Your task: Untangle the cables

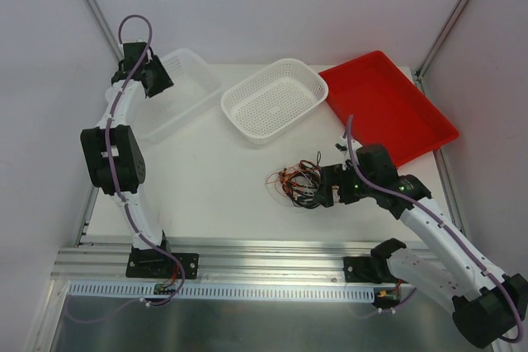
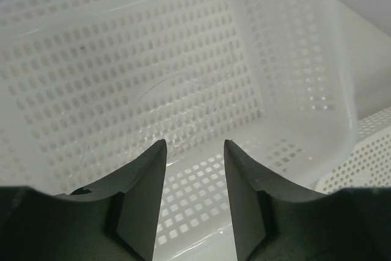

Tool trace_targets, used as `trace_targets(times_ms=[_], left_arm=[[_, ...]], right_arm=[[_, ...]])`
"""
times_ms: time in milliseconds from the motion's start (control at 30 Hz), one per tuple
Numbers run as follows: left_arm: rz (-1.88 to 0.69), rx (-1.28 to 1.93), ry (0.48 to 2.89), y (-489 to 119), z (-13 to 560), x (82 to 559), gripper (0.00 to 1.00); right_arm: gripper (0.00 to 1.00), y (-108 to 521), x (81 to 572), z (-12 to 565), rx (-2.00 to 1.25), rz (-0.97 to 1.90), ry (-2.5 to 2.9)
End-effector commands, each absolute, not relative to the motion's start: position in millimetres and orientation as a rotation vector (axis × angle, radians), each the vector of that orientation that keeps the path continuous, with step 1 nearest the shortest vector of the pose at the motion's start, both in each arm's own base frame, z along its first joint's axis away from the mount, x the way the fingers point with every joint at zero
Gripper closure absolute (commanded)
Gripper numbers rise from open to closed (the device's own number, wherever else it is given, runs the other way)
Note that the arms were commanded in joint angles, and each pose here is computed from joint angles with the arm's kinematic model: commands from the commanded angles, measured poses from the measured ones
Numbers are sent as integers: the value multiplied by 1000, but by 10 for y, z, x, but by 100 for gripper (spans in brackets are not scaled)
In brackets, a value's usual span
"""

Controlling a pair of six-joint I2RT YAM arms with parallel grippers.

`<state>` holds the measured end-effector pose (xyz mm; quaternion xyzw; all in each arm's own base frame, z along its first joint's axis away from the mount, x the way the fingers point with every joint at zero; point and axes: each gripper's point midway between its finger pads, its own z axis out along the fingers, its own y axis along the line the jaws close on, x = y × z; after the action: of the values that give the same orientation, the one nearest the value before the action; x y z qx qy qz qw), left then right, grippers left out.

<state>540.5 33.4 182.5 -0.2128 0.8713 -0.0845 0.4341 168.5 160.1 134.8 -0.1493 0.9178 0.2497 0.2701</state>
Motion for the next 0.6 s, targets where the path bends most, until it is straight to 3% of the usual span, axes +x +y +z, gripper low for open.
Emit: trace_targets(times_ms=[0, 200, 333, 467, 567], left_arm=[[-217, -595, 2144, 449, 1970, 5282, 55], [-241, -548, 2121, 363, 2407, 4966, 16], [-331, -524, 2129, 167, 2619, 4622, 3], [-473, -446, 2109, -273, 2858, 4088, 1], [-574, -357, 2178, -749, 2650, 3615, 1]], right_arm=[[3, 1587, 1707, 1396, -418, 659, 2432], [3, 1550, 1768, 1463, -393, 621, 2415], [3, 1506, 1850, 1503, -369, 570, 2403], [1, 1410, 1990, 1468, -325, 463, 2417], [4, 1424, 2080, 1480, -315, 446, 2403]])
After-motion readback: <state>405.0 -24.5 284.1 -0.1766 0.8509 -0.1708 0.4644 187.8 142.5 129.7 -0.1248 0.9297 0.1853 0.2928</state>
